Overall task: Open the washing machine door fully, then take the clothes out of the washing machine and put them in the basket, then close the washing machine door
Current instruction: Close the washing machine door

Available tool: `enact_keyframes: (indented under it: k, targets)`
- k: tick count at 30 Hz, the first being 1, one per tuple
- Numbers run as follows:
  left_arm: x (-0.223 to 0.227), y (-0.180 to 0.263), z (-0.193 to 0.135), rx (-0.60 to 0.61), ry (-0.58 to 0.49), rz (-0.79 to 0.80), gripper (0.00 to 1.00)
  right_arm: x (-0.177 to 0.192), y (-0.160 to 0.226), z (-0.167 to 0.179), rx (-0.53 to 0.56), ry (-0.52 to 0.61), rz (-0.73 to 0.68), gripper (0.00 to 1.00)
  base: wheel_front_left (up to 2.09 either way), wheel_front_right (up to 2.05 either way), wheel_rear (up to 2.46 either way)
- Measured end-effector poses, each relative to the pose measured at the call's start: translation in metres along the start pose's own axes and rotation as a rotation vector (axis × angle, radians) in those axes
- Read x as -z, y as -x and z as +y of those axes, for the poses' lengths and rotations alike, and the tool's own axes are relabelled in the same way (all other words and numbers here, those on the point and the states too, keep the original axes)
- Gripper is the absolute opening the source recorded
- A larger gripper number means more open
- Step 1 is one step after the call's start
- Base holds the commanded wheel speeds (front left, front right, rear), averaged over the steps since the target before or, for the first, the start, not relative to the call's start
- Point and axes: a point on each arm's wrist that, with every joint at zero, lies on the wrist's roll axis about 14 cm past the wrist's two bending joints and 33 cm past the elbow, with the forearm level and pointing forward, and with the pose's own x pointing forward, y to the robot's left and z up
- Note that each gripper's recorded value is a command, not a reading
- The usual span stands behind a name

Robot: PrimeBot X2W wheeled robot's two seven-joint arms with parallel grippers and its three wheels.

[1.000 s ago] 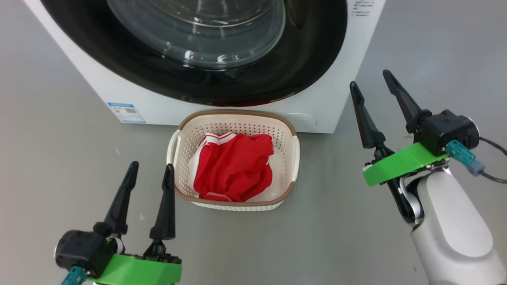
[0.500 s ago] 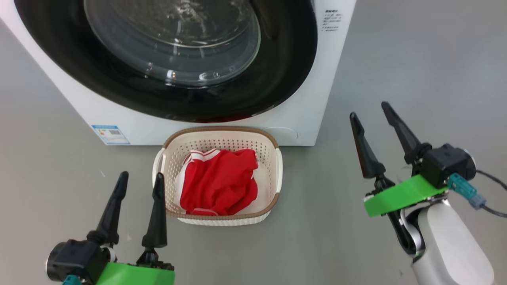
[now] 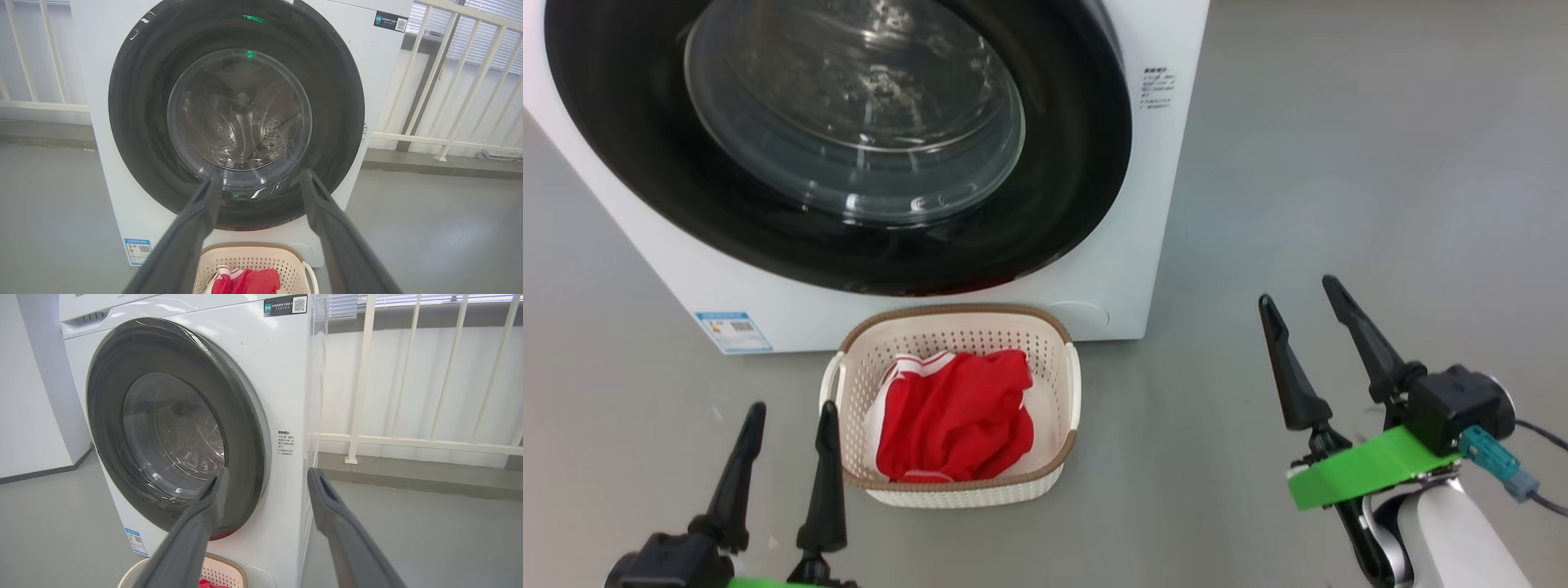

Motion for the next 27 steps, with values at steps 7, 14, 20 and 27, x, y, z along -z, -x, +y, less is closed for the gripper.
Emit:
enact_keyframes:
  k: [7, 14, 20, 27]
  targets:
    - [0.005, 0.015, 0.003, 0.009, -0.027, 0.029, 1.00, -0.006, 0.024, -0.008, 0.037, 0.007, -0.007, 1.00, 0.00, 0.00, 0.00]
    - [0.004, 0.024, 0.002, 0.015, -0.036, 0.031, 1.00, -0.014, 0.043, -0.015, 0.069, 0.023, -0.021, 1.00, 0.00, 0.00, 0.00]
    - [0.004, 0.029, 0.001, 0.018, -0.031, 0.034, 1.00, -0.012, 0.058, -0.017, 0.084, 0.029, -0.012, 1.00, 0.00, 0.00, 0.00]
    - [0.005, 0.037, 0.004, 0.010, -0.040, 0.042, 1.00, -0.014, 0.072, -0.019, 0.101, 0.029, -0.014, 1.00, 0.00, 0.00, 0.00]
